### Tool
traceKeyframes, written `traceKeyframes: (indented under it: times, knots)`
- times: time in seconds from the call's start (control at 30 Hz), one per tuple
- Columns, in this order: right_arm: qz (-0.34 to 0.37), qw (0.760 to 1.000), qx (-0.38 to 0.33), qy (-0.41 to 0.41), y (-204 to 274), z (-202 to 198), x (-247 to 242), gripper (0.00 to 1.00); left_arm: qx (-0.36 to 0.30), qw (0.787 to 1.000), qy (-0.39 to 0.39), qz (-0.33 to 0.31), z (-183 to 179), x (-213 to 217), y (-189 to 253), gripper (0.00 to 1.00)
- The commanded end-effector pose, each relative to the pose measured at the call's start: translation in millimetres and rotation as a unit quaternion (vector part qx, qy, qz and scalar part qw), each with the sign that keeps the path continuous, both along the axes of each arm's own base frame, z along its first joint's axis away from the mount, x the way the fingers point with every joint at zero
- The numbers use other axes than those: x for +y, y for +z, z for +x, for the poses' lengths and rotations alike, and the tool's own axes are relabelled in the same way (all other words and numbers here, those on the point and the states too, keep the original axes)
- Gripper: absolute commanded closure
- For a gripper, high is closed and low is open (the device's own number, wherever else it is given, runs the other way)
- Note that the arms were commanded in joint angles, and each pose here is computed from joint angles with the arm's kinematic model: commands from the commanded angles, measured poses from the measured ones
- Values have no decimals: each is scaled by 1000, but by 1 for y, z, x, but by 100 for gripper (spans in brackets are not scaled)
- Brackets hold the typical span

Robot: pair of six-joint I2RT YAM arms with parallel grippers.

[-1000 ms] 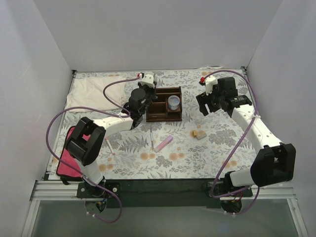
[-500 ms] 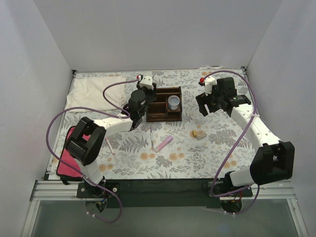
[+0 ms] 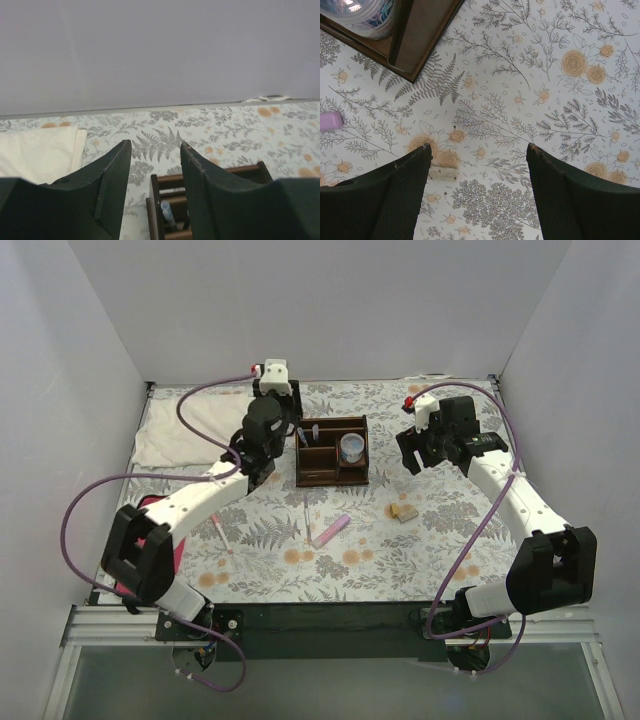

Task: Sort the stationery into containers
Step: Pick up the pen from the center of the board.

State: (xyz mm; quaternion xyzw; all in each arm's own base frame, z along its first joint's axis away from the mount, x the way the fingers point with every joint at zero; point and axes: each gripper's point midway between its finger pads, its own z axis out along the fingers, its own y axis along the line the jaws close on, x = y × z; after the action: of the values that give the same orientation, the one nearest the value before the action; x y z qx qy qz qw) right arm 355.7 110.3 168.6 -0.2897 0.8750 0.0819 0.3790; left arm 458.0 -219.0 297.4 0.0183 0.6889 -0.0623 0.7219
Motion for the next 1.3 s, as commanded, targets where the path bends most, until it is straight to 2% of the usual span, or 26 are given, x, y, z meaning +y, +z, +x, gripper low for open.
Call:
traceKeyframes:
  times: [0.0, 0.03, 0.07, 0.13, 0.3, 0.5, 0.6, 0.8, 0.93, 1.03, 1.07, 1.13, 1.27]
  knots:
    - [18, 999, -28, 8, 11, 6, 6, 18, 124, 991, -56, -4, -59, 15, 1, 62]
    - [22, 999, -27, 8, 11, 5, 6, 18, 149, 985, -84, 2, -71, 10, -10, 69]
    - [23, 999, -24, 8, 8, 4, 6, 18, 196, 974, -109, 18, -87, 8, -38, 70]
    - [29, 999, -21, 10, 7, 3, 8, 18, 239, 958, -157, 1, -111, -2, -56, 61]
    - [34, 999, -14, 12, 4, 0, 10, 18, 339, 924, -174, -31, -142, -7, -115, 59]
    - [38, 999, -14, 15, 4, -7, 11, 18, 398, 905, -132, -68, -149, -6, -154, 67]
    - [41, 999, -10, 13, 1, -14, 9, 18, 419, 899, -112, -67, -145, -5, -173, 73]
    - [41, 999, -3, 9, -7, -30, 6, 18, 443, 888, -101, -65, -151, -10, -197, 78]
    - [52, 999, -2, 10, -7, -39, 7, 18, 451, 888, -83, -45, -160, -12, -214, 93]
    - [66, 998, -2, 14, -5, -45, 11, 18, 452, 888, -71, -41, -162, -14, -224, 87]
    - [69, 998, -3, 12, -4, -46, 10, 18, 456, 886, -68, -38, -164, -14, -228, 76]
    - [78, 997, 3, 9, -5, -50, 12, 18, 463, 883, -66, -32, -170, -19, -234, 72]
    - [98, 995, 5, 9, 2, -55, 17, 18, 472, 880, -57, -21, -178, -22, -246, 55]
